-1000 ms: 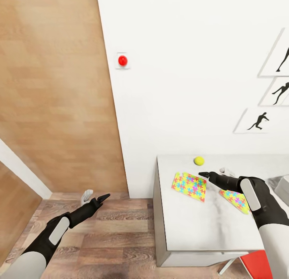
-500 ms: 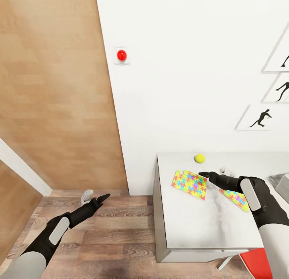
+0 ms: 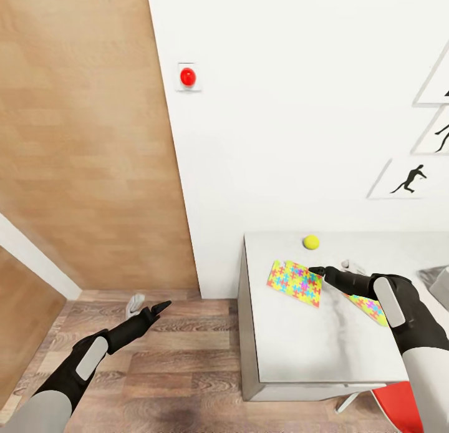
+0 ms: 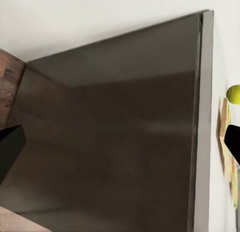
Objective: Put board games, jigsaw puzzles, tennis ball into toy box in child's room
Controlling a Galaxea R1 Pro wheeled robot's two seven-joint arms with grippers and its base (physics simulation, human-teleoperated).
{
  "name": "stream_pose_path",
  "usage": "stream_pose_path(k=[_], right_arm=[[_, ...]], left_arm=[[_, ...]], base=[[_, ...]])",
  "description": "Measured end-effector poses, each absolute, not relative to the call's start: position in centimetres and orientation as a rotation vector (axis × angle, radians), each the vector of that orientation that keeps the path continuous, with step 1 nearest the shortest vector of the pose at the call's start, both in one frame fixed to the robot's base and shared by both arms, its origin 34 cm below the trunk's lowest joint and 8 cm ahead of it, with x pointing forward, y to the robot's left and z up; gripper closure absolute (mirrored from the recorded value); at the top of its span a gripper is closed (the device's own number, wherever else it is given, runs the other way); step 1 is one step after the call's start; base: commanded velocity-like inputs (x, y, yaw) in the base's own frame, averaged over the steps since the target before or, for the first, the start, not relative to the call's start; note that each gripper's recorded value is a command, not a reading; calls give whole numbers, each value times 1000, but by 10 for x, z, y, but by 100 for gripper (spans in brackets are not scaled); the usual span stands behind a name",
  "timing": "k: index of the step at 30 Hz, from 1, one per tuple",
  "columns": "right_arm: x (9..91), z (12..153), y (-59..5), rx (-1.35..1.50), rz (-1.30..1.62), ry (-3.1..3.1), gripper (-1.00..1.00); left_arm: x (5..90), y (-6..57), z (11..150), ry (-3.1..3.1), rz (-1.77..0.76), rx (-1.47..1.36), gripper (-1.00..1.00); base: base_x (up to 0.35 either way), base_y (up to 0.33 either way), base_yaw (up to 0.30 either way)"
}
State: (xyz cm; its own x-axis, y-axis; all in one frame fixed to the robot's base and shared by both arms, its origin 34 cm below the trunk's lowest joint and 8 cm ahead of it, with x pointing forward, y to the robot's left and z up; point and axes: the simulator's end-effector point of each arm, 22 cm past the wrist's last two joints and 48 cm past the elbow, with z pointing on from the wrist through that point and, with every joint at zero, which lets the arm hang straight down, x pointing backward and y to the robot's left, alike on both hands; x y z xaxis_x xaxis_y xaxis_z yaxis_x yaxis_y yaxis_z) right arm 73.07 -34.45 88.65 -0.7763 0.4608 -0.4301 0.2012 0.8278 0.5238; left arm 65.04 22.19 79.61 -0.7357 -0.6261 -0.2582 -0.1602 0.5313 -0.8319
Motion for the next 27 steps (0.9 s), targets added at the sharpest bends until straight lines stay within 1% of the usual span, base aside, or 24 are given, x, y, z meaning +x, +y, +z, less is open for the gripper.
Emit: stream_pose_path(k=[27], right_arm=[[725, 860, -344, 505, 617, 2488, -100]], left_arm=[[641, 222, 772, 2269, -1130, -667, -100]], base=[[0, 0, 1]])
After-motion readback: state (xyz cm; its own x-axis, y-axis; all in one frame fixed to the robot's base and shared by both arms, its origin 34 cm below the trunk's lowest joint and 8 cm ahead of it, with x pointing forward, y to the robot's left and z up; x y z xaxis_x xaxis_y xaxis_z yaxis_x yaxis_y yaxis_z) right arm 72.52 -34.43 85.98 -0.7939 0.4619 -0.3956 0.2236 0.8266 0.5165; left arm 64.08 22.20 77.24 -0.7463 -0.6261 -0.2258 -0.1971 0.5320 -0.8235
